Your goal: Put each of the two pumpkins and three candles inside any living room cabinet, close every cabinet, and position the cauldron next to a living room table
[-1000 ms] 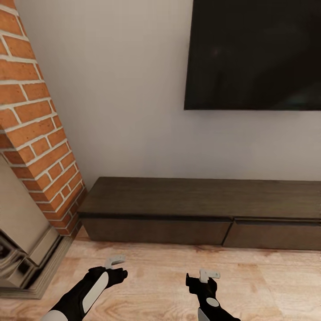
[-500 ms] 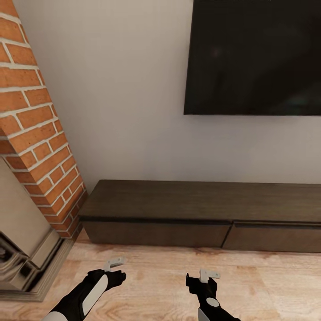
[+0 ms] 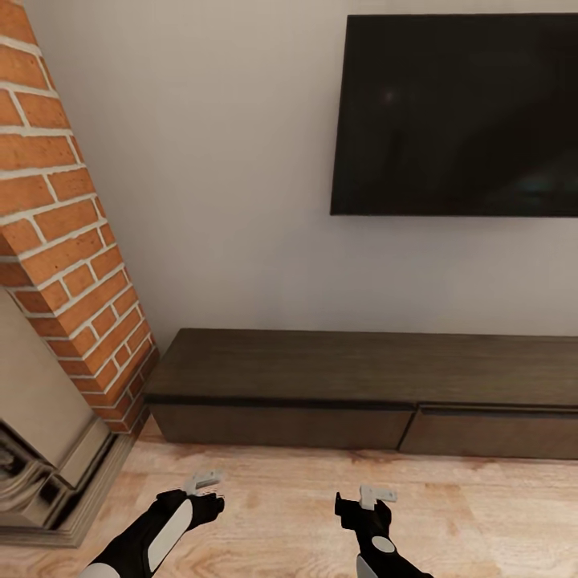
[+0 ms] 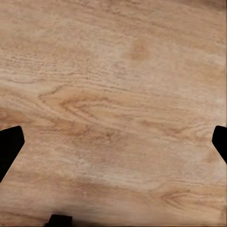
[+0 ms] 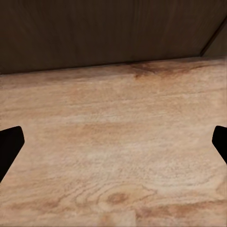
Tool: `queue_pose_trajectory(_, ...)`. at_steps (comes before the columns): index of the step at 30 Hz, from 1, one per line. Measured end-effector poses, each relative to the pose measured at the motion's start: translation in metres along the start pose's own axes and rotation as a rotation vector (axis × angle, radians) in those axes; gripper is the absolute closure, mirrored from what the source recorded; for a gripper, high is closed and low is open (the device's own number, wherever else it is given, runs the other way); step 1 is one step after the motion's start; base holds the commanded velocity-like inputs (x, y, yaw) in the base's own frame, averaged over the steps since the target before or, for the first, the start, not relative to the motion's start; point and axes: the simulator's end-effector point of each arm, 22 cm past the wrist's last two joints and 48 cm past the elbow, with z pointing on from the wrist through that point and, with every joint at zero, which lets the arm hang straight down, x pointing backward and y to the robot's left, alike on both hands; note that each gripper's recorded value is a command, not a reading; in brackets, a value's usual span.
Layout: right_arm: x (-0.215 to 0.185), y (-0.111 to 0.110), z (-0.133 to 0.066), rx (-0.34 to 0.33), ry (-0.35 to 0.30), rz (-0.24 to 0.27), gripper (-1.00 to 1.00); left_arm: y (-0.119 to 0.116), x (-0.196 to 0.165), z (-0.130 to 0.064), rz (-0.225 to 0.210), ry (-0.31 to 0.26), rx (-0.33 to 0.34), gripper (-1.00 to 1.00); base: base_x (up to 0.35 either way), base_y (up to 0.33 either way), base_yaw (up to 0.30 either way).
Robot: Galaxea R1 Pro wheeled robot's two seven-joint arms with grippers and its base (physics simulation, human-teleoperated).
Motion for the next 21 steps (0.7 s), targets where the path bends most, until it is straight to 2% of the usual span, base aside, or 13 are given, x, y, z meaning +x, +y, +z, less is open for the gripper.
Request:
queue_pose_trajectory(5, -0.006, -0.001, -0.006, 0.003, 0.002, 0.001, -1.00, 0.033, 0.026, 0.006, -0.012, 0.026, -0.077, -1.00, 0.000, 0.000, 0.000)
queue_pose_trajectory(11, -0.001, -0.013, -0.014, 0.025, 0.028, -0.012, -1.00, 0.096, 0.076, 0.007, 0.003, 0.052, -0.219, -1.00, 0.000, 0.000, 0.000)
queue_pose_trajectory(15, 0.049, -0.059, -0.028, 0.113, 0.104, -0.056, -1.00, 0.139, 0.108, -0.002, 0.002, 0.054, -0.308, -1.00, 0.000, 0.000, 0.000)
queue_pose_trajectory(18, 0.069, -0.088, -0.042, 0.167, 0.111, -0.075, -1.00, 0.157, 0.135, -0.011, 0.009, 0.076, -0.341, -1.00, 0.000, 0.000, 0.000)
queue_pose_trajectory(21, 0.072, -0.099, -0.051, 0.190, 0.104, -0.080, -1.00, 0.176, 0.162, -0.022, 0.019, 0.106, -0.368, -1.00, 0.000, 0.000, 0.000)
